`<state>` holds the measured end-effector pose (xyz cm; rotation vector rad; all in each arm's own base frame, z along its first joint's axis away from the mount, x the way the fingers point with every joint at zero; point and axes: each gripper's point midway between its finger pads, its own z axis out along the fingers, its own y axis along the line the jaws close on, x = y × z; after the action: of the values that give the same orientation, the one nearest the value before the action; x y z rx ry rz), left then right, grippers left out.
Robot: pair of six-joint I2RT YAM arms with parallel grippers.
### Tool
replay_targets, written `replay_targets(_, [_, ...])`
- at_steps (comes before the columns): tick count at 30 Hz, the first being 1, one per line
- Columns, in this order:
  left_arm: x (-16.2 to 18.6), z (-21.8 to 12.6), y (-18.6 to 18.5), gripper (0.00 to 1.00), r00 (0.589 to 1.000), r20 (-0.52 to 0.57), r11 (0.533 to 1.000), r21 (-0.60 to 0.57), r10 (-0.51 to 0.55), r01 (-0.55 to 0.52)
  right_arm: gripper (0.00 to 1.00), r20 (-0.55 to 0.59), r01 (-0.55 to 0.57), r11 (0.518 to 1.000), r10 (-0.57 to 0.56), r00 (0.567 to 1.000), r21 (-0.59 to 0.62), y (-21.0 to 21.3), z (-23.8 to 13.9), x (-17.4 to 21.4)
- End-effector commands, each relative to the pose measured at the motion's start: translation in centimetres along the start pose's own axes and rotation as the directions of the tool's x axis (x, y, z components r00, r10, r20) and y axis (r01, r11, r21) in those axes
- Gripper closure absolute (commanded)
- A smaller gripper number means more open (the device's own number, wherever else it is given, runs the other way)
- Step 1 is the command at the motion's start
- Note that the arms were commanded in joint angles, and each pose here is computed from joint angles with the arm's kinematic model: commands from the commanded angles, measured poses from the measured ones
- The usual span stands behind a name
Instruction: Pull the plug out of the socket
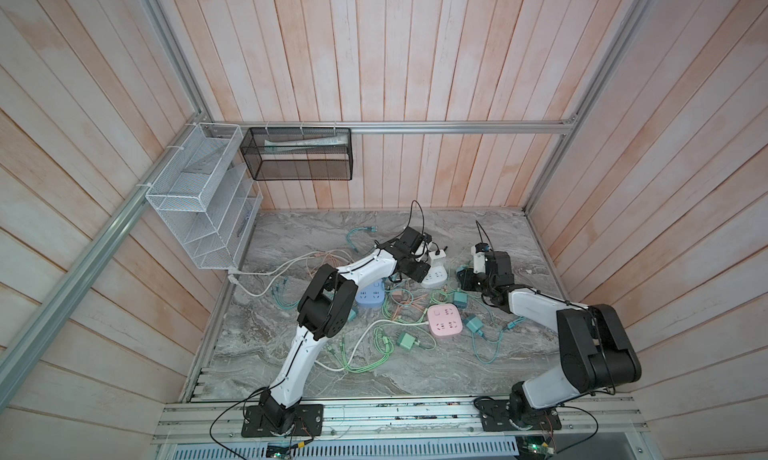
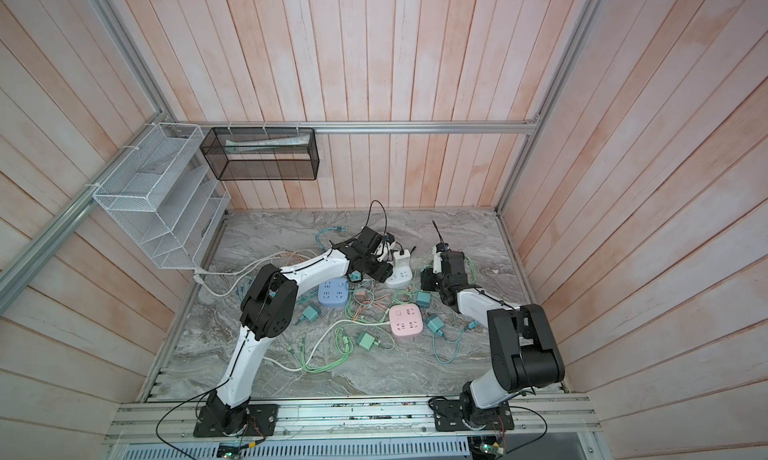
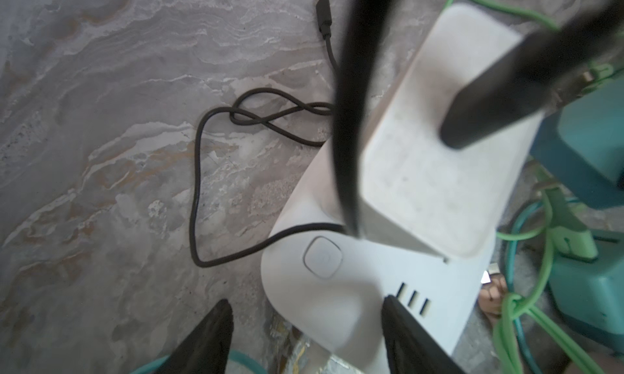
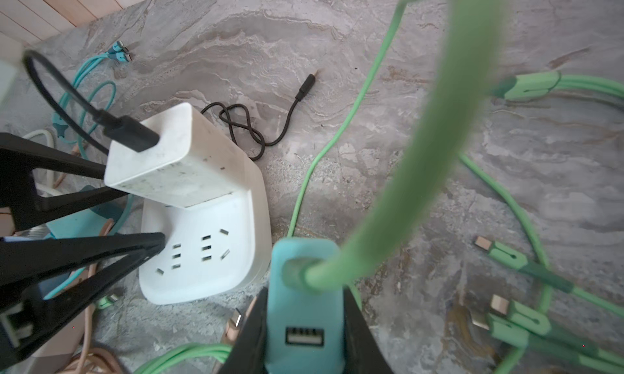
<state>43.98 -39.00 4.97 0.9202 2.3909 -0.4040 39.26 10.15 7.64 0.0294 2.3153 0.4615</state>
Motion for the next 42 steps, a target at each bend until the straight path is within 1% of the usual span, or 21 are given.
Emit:
replay_targets(1, [6.7, 2.7, 0.5, 0.29, 0.981, -0.192, 1.000, -0.029, -0.007, 0.001, 1.00, -0.014, -0.050, 0.996, 0.049, 0.999, -0.074, 0.3, 0.4, 0.3])
replay_targets(3, [6.7, 2.6, 0.5, 0.29, 0.981, -0.192, 0.999, -0.032, -0.005, -0.001, 1.00, -0.023, -0.073, 0.994, 0.071, 0.997, -0.078, -0.1, 0.6, 0.7])
replay_targets(6, [6.8, 2.6, 0.6, 0.29, 0.981, -0.194, 0.999, -0.035, -0.004, -0.003, 0.96, -0.036, -0.092, 0.993, 0.089, 0.995, -0.081, -0.5, 0.7, 1.3])
replay_targets(11, [6.7, 2.5, 0.5, 0.29, 0.981, -0.192, 0.999, -0.032, -0.006, 0.000, 0.89, -0.037, -0.112, 0.993, 0.111, 0.993, -0.042, -1.7, 0.8, 1.6])
replay_targets(12, [6.6, 2.6, 0.5, 0.29, 0.982, -0.190, 1.000, -0.031, -0.005, -0.001, 0.85, -0.035, -0.120, 0.992, 0.119, 0.992, -0.035, -2.0, 0.7, 1.5])
replay_targets(14, [6.6, 2.6, 0.5, 0.29, 0.982, -0.189, 1.000, -0.029, -0.007, 0.001, 0.73, -0.049, -0.132, 0.991, 0.131, 0.990, -0.026, -2.4, 0.7, 1.8])
replay_targets(18, [6.6, 2.6, 0.5, 0.29, 0.982, -0.189, 1.000, -0.031, -0.009, 0.003, 0.59, -0.055, -0.148, 0.989, 0.149, 0.987, 0.023, -3.2, 0.3, 1.9])
replay_targets(22, [6.5, 2.5, 0.5, 0.29, 0.983, -0.186, 0.999, -0.032, -0.007, 0.001, 0.50, -0.036, -0.154, 0.987, 0.156, 0.987, 0.046, -3.5, -0.5, 1.7])
replay_targets(24, [6.4, 2.4, 0.5, 0.29, 0.983, -0.182, 0.999, -0.034, -0.006, 0.000, 0.43, -0.024, -0.158, 0.985, 0.160, 0.987, 0.069, -3.7, -0.9, 1.4])
replay_targets(26, [6.3, 2.2, 0.5, 0.29, 0.984, -0.179, 0.999, -0.034, -0.005, -0.001, 0.42, -0.006, -0.151, 0.985, 0.151, 0.988, 0.079, -3.8, -1.5, 0.7])
replay_targets(30, [6.0, 2.0, 0.5, 0.29, 0.986, -0.168, 0.999, -0.032, -0.003, -0.002, 0.39, 0.050, -0.114, 0.993, 0.112, 0.992, 0.037, -2.6, -2.7, -0.6])
replay_targets(34, [5.8, 2.0, 0.5, 0.29, 0.986, -0.165, 0.999, -0.032, -0.006, 0.001, 0.35, 0.106, 0.003, 1.000, -0.003, 0.994, 0.000, 0.0, -3.5, -1.6])
replay_targets(37, [5.8, 1.8, 0.5, 0.28, 0.987, -0.163, 0.999, -0.034, -0.006, 0.001, 0.33, 0.115, 0.080, 0.997, -0.077, 0.990, -0.024, 2.1, -3.1, -1.6])
replay_targets(42, [5.8, 1.5, 0.4, 0.27, 0.988, -0.157, 0.999, -0.033, -0.001, -0.004, 0.31, 0.107, 0.167, 0.983, -0.158, 0.982, -0.083, 5.2, -1.4, -1.3])
